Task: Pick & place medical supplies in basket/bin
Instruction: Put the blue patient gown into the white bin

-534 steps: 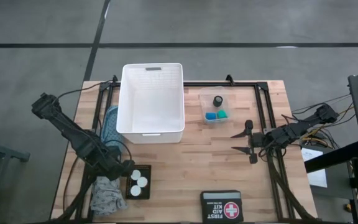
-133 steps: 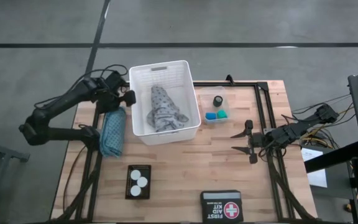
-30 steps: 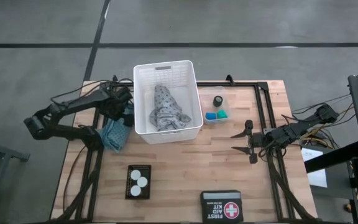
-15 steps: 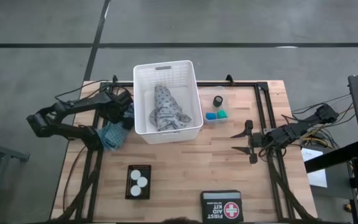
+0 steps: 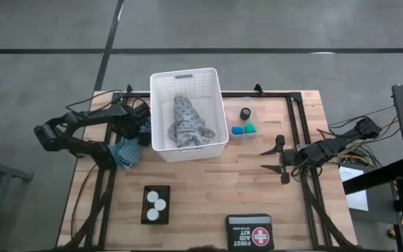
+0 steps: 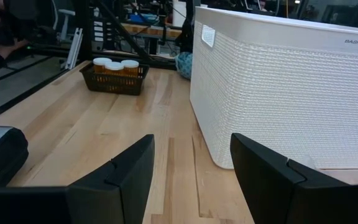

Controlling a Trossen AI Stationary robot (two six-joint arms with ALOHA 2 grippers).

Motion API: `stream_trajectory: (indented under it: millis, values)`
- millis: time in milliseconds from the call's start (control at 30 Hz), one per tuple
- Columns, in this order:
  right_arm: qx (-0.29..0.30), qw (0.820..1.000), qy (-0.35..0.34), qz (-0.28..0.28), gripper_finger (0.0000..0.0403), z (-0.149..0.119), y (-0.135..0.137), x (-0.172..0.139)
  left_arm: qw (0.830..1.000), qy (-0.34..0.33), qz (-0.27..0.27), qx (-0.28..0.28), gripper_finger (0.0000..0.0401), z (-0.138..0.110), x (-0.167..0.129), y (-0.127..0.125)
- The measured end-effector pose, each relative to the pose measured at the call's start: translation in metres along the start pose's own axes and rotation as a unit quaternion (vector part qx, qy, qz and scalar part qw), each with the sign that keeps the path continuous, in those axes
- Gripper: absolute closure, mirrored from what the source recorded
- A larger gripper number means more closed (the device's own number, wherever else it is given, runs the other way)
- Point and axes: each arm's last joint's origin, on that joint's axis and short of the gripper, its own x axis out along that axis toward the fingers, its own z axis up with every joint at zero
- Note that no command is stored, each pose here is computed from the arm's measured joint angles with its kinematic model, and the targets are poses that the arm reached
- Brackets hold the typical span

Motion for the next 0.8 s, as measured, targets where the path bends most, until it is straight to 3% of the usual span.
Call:
stream_trajectory:
  millis: [167, 533, 800]
  values:
    - [0.000, 1.000, 0.000, 0.000, 0.0197, 0.0000, 0.0000, 0.0000, 1.000, -0.002, 0.007, 0.003, 0.0120, 0.0000, 0.0002, 0.0005]
    - [0.000, 1.000, 0.000, 0.000, 0.0197, 0.0000, 0.0000, 0.0000, 1.000, -0.005, 0.007, -0.014, 0.0256, 0.0004, -0.0001, 0.0004]
    - [0.000, 1.000, 0.000, 0.000, 0.0197, 0.0000, 0.0000, 0.0000, 0.999, -0.023, -0.018, -0.024, 0.0272, 0.0061, -0.0048, -0.0034]
